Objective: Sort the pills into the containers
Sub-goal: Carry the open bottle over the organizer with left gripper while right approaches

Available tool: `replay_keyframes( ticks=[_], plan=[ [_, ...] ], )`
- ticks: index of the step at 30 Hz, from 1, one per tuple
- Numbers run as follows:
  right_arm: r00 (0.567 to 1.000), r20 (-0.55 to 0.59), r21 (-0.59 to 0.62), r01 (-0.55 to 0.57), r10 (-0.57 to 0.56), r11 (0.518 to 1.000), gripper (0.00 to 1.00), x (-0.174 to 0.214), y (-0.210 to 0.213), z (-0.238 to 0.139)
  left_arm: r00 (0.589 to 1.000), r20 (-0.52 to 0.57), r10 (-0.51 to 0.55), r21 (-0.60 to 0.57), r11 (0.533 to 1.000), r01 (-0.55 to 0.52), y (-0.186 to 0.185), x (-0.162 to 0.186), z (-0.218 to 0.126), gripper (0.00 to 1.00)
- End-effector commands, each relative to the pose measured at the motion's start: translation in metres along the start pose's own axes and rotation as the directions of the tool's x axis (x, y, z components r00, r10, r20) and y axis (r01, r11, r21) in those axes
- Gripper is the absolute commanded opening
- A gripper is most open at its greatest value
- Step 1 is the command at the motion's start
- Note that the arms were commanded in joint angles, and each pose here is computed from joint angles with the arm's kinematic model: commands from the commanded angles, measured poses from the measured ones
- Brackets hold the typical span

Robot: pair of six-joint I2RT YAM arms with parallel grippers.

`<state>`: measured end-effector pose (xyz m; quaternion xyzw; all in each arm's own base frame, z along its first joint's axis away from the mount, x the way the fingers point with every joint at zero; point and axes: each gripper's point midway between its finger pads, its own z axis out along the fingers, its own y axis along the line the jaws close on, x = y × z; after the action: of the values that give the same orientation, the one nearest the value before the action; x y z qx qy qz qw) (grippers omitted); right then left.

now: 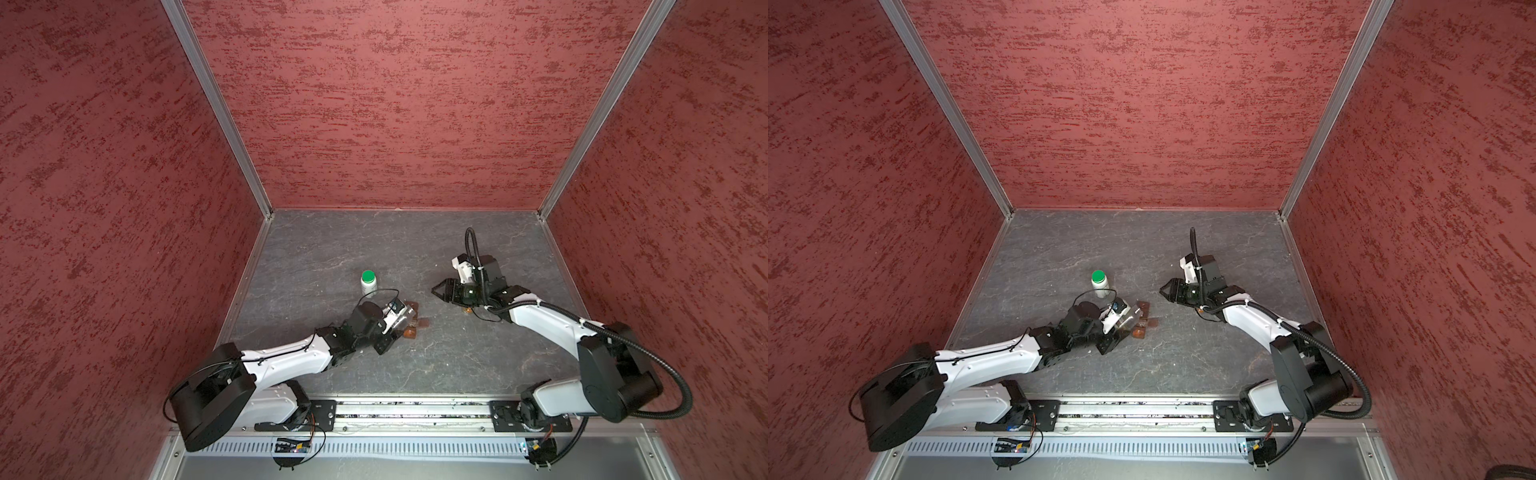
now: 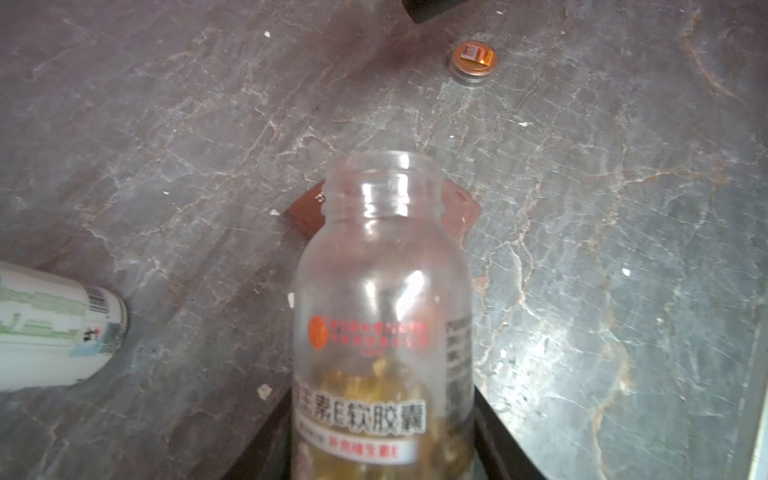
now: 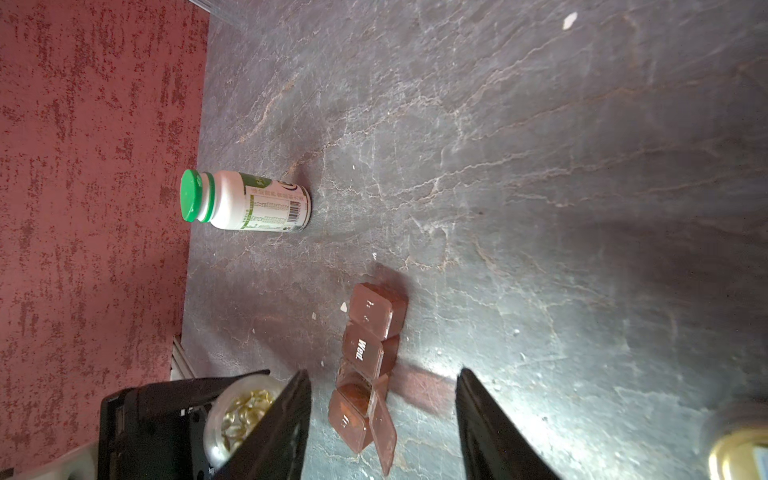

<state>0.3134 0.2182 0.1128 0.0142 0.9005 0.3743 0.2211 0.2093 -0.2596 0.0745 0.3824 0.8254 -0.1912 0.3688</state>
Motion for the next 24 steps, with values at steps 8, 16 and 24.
replay_keyframes(
  ticks=[8,16,24],
  plan=[
    [0.999,-0.024,-0.018,0.036,-0.036,0.999,0.57,0.004,0.002,0.004,0.999,-0.012,0.051,-0.087,0.995,-0.051,0.02,-0.024,0.002,0.0],
    [0.998,-0.026,-0.018,0.057,-0.058,0.998,0.57,0.006,0.002,0.002,0.978,0.11,0.179,-0.065,0.983,-0.173,0.052,-0.07,0.008,0.0],
    [0.997,-0.057,-0.096,0.044,-0.05,0.994,0.57,0.01,0.019,-0.003,0.972,0.03,0.235,-0.076,0.97,-0.232,0.07,-0.064,-0.002,0.0]
  ],
)
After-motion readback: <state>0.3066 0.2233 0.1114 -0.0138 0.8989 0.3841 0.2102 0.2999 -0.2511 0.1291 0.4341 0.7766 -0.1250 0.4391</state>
